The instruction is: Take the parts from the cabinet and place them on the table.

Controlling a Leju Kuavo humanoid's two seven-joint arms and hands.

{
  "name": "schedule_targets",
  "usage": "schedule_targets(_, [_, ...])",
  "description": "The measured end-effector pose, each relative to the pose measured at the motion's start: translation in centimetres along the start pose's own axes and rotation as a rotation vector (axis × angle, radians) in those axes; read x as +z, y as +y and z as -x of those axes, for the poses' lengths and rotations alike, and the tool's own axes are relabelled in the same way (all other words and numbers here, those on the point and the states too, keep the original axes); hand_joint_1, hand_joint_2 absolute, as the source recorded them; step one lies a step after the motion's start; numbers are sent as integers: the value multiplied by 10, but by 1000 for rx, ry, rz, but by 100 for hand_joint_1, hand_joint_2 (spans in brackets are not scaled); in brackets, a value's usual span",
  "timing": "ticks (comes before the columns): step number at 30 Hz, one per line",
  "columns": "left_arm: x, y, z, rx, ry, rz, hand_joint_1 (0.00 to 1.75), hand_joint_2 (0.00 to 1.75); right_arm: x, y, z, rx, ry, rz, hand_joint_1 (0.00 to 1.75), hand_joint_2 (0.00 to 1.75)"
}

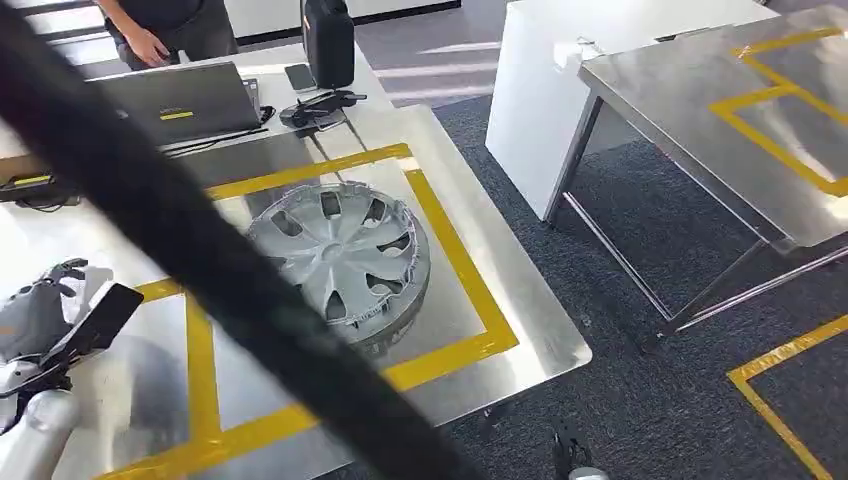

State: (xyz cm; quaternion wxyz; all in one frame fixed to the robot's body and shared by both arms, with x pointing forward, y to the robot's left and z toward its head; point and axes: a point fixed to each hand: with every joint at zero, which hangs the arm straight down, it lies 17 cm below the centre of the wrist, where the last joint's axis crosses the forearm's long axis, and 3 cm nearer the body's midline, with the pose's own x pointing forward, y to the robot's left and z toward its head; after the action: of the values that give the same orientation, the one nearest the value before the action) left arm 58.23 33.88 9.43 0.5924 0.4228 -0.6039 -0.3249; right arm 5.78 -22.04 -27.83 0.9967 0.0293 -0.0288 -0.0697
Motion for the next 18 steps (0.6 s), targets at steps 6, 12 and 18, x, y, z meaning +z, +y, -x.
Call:
schedule_targets(6, [-5, 1, -49, 70, -131, -21, 0, 0, 0, 0, 0, -8, 1, 0, 0, 0])
schedule_targets(12, [-18, 20, -88, 117, -200, -68, 0, 0, 0, 2, 0, -10, 2, -1, 0, 0])
schedule_targets(18, [-17, 52, -142, 138, -404, -191, 0, 0, 0, 4, 2, -16, 4, -5, 0, 0])
